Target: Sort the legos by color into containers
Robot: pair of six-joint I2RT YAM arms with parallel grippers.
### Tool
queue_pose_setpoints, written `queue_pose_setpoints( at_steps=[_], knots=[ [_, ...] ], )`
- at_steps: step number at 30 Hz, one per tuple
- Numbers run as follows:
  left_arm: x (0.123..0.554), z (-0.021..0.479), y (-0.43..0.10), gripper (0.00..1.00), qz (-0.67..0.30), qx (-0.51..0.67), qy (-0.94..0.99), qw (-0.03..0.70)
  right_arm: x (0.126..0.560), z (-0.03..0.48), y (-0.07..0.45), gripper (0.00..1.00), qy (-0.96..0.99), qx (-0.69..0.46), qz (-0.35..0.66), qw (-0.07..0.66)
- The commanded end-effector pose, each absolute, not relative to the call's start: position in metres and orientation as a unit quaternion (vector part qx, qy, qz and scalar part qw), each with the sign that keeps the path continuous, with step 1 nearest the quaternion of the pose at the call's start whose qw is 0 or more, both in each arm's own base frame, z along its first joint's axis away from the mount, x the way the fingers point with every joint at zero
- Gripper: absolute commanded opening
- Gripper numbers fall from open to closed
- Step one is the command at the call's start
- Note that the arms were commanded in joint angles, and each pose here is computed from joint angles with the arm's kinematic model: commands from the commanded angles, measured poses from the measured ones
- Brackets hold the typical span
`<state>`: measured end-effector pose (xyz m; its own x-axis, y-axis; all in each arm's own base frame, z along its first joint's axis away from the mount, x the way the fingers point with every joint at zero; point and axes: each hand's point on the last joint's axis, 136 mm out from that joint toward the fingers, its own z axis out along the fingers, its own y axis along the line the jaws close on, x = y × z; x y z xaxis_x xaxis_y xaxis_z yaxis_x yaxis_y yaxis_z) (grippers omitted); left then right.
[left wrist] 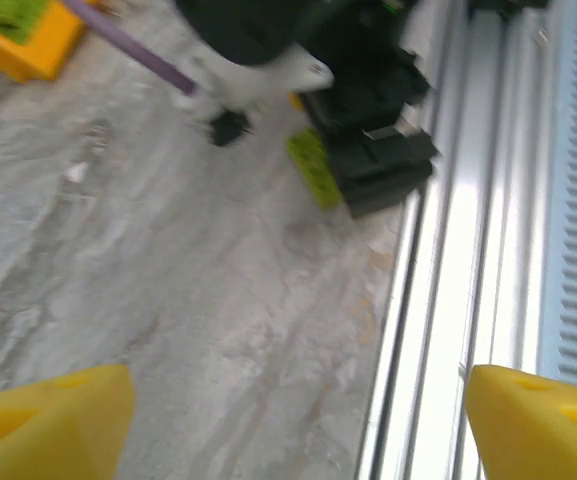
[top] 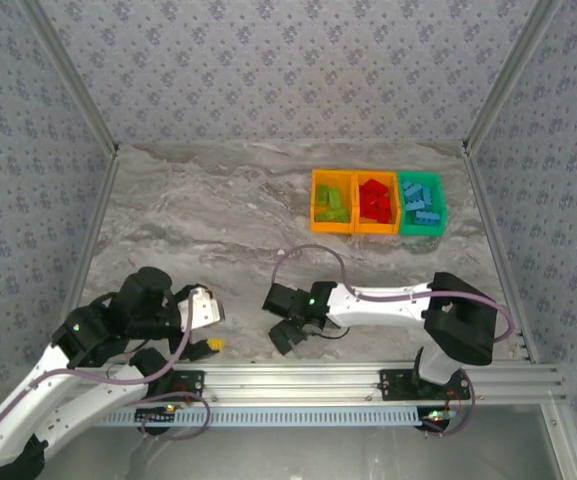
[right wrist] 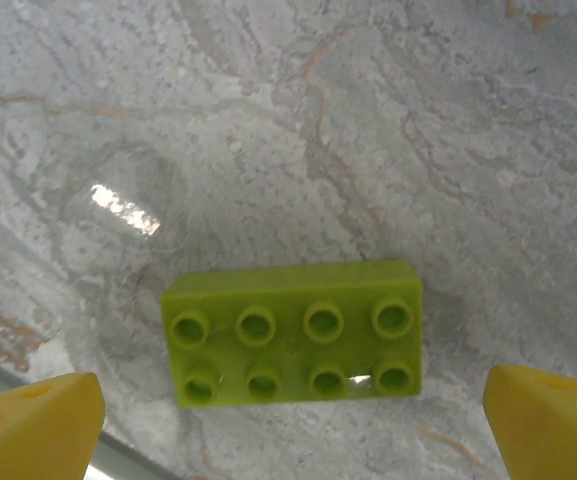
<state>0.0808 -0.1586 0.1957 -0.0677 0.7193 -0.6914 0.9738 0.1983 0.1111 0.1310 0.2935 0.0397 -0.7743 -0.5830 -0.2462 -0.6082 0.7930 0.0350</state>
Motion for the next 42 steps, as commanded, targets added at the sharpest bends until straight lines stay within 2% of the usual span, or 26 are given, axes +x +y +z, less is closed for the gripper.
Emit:
queue_pose_setpoints(
  at_steps=[1, 4, 10, 14, 22, 30, 36, 42],
  knots=[
    [0.062, 0.186, -0.160, 0.89, -0.220, 0.649, 0.668, 0.290, 0.139, 0.035, 0.297, 0.98, 0.935, -0.334, 0.048, 0.113],
    [0.064, 0.183, -0.164, 0.91, -0.218, 0.656, 0.659, 0.296, 0.133, 0.025, 0.303, 0.90, 0.933, -0.342, 0.058, 0.097],
    [0.061, 0.177, -0.169, 0.93, -0.233, 0.665, 0.649, 0.288, 0.135, 0.013, 0.309, 0.62, 0.935, -0.336, 0.060, 0.093],
    [0.063, 0.177, -0.170, 0.94, -0.228, 0.666, 0.647, 0.293, 0.141, 0.015, 0.302, 0.53, 0.939, -0.324, 0.043, 0.102],
    [0.081, 0.209, -0.195, 0.98, -0.261, 0.630, 0.624, 0.381, 0.182, 0.086, 0.277, 0.49, 0.940, -0.261, 0.060, 0.214],
    [0.116, 0.243, -0.226, 0.99, -0.307, 0.539, 0.640, 0.454, 0.288, 0.153, 0.217, 0.48, 0.938, -0.141, 0.055, 0.311],
    [0.153, 0.257, -0.233, 0.99, -0.295, 0.460, 0.678, 0.491, 0.378, 0.164, 0.183, 0.50, 0.938, -0.101, 0.020, 0.332],
    [0.167, 0.255, -0.238, 0.99, -0.283, 0.442, 0.694, 0.493, 0.447, 0.147, 0.176, 0.54, 0.948, -0.093, 0.007, 0.306]
  ],
)
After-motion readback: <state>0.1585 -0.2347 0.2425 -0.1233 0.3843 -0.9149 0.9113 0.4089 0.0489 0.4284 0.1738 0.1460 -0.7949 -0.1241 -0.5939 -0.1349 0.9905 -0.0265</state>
